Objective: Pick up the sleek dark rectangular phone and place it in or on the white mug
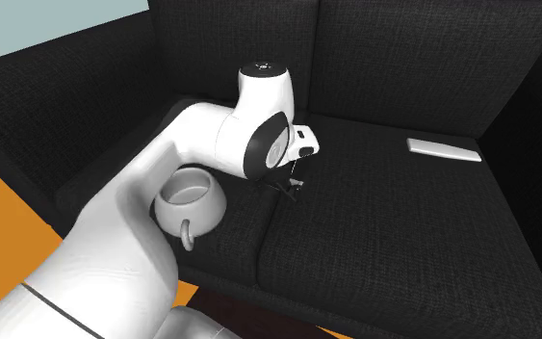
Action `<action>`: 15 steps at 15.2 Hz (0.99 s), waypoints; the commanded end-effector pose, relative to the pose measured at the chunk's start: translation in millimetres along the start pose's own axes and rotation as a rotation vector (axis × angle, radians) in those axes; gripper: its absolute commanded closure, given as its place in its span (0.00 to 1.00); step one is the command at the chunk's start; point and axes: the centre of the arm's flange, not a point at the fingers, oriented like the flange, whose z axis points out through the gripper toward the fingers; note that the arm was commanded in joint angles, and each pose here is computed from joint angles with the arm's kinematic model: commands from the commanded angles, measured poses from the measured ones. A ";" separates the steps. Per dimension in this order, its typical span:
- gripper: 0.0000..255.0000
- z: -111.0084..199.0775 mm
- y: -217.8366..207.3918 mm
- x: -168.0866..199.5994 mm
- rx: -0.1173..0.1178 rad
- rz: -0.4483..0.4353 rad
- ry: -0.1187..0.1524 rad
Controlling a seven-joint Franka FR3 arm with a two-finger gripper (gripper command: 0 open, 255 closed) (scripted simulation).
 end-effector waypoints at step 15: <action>0.00 16.5 -52.0 131.3 0.021 -0.016 -0.117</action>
